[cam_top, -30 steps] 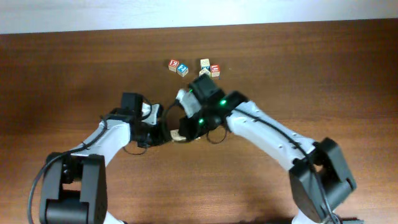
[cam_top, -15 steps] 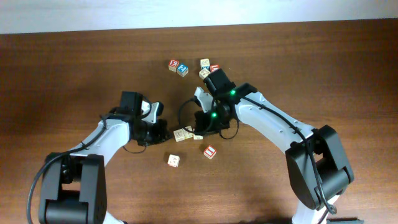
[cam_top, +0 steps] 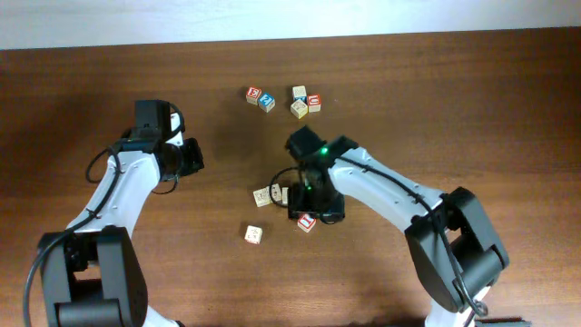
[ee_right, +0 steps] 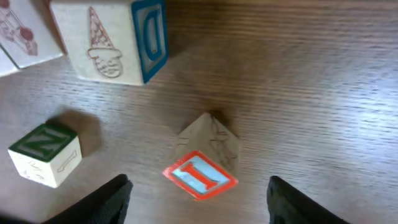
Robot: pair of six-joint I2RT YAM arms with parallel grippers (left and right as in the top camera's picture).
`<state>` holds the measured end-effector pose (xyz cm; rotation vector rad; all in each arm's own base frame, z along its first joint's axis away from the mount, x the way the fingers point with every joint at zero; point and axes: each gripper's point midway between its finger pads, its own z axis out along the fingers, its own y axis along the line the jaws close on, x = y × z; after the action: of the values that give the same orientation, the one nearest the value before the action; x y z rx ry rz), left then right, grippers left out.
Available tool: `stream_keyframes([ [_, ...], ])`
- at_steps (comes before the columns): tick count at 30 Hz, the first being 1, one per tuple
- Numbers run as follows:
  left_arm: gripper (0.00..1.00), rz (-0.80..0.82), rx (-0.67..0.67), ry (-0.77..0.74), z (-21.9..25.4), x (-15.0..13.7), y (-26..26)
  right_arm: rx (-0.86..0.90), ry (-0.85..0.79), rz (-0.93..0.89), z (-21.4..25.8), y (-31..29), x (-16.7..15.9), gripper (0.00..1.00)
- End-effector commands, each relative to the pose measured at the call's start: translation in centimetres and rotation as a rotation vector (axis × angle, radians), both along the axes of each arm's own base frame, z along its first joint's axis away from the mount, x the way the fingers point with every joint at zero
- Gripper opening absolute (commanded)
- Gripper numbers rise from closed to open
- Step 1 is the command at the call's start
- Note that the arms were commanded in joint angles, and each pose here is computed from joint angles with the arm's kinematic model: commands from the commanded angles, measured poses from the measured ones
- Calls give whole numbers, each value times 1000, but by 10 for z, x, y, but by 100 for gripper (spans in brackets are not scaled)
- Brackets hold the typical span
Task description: Rotate 5 blocks
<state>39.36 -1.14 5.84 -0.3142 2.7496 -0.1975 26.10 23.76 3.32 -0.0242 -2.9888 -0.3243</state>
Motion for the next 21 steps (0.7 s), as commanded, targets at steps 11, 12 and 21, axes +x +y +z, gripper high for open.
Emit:
stream_keyframes([
  [11,17,19,15,2,0,2,4,-82,23,-87,-25,-4,0,35],
  [12,17,19,15,4,0,1,4,-82,23,-89,-24,-4,0,31],
  [21,18,19,15,8,0,0,4,90,-155,121,-9,0,56,11],
])
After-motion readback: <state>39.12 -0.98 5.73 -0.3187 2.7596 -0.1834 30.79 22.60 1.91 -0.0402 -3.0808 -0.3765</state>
